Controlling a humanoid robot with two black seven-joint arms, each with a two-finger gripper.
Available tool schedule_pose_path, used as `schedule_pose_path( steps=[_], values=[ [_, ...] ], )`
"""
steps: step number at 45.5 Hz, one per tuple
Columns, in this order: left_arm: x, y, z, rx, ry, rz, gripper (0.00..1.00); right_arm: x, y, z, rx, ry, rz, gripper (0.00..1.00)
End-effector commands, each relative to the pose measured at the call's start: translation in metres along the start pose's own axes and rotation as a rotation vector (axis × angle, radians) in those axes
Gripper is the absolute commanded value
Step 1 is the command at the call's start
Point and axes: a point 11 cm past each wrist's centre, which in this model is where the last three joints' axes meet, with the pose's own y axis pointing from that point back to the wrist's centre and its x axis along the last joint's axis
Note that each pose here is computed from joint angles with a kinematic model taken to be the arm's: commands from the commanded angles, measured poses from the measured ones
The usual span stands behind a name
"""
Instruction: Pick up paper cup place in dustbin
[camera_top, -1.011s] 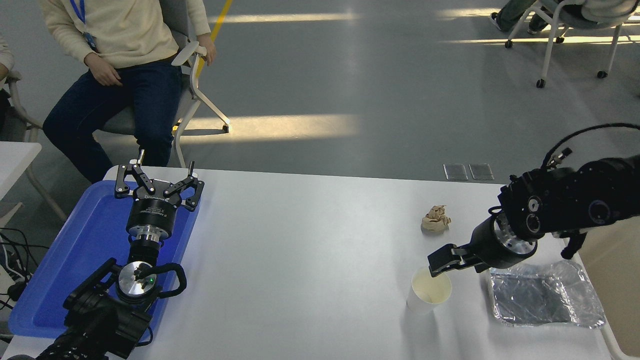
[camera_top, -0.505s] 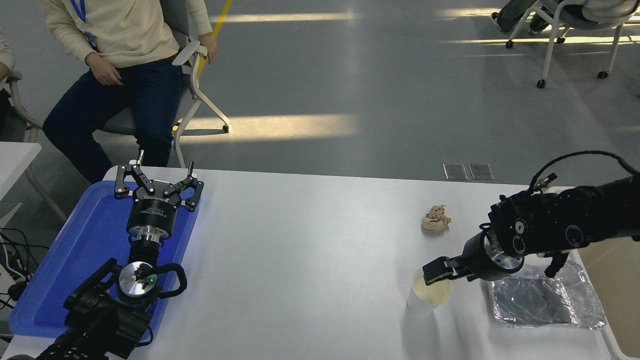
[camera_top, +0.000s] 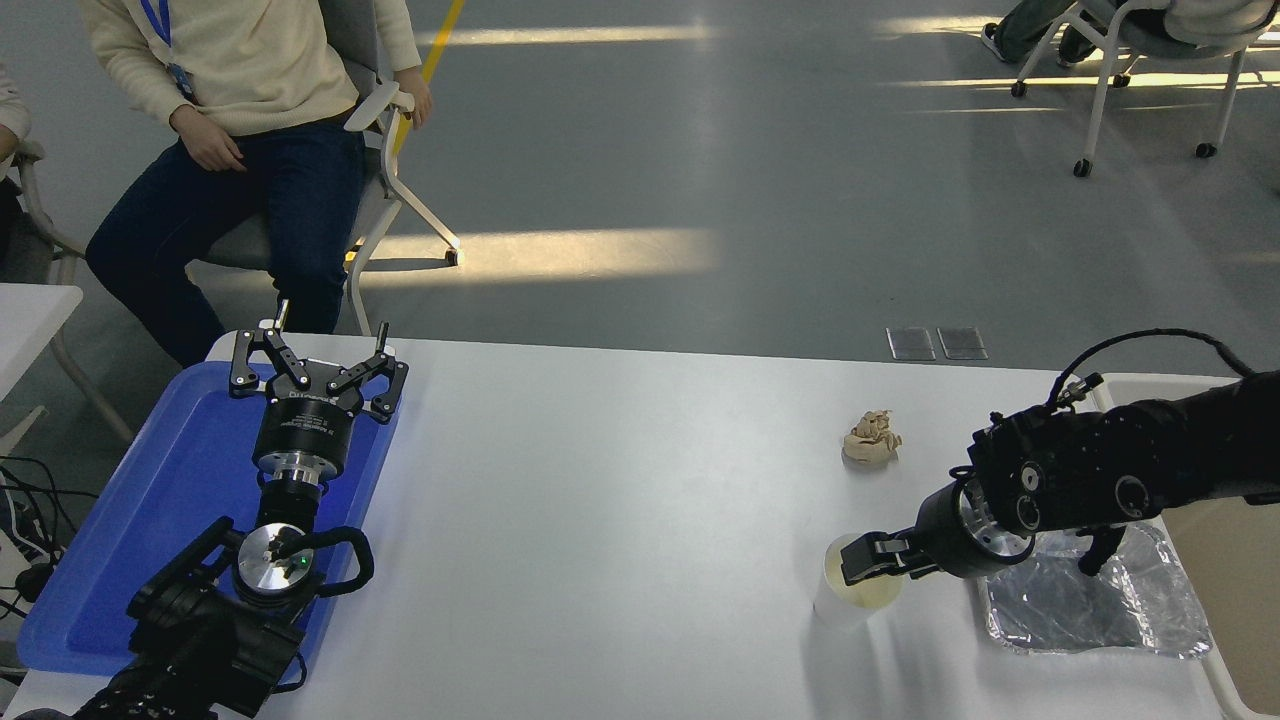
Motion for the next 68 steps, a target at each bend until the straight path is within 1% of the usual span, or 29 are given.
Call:
schedule_pose_path(
  steps=[1, 6, 7, 26, 35, 39, 48, 54, 68],
  values=[
    [0.000, 0.000, 0.000, 0.000, -0.001, 0.000, 1.00, -0.001, -0.003, 0.000, 0.004, 0.018, -0.001, 0.40],
    [0.000, 0.000, 0.000, 0.000, 0.001, 0.000, 1.00, -0.001, -0.003, 0.000, 0.002, 0.020, -0.002, 0.08],
    [0.000, 0.000, 0.000, 0.000, 0.000, 0.001, 1.00, -0.002, -0.003, 0.000, 0.002, 0.021, -0.004, 0.00],
    [0.000, 0.000, 0.000, -0.001, 0.002, 0.000, 1.00, -0.001, 0.000, 0.003, -0.012, 0.052, -0.007, 0.00],
    [0.000, 0.000, 0.000, 0.000, -0.001, 0.000, 1.00, 0.014, 0.018, 0.000, -0.020, 0.067, 0.020, 0.00],
    [0.000, 0.000, 0.000, 0.000, 0.001, 0.000, 1.00, 0.028, 0.047, -0.005, -0.025, 0.078, 0.047, 0.00],
    [0.000, 0.000, 0.000, 0.000, -0.001, 0.000, 1.00, 0.043, 0.103, -0.023, -0.033, 0.111, 0.054, 0.00],
    [0.000, 0.000, 0.000, 0.000, -0.001, 0.000, 1.00, 0.056, 0.146, -0.029, -0.062, 0.124, 0.069, 0.00],
    [0.000, 0.000, 0.001, 0.001, -0.002, 0.000, 1.00, 0.070, 0.207, -0.056, -0.083, 0.131, 0.097, 0.00]
  ],
)
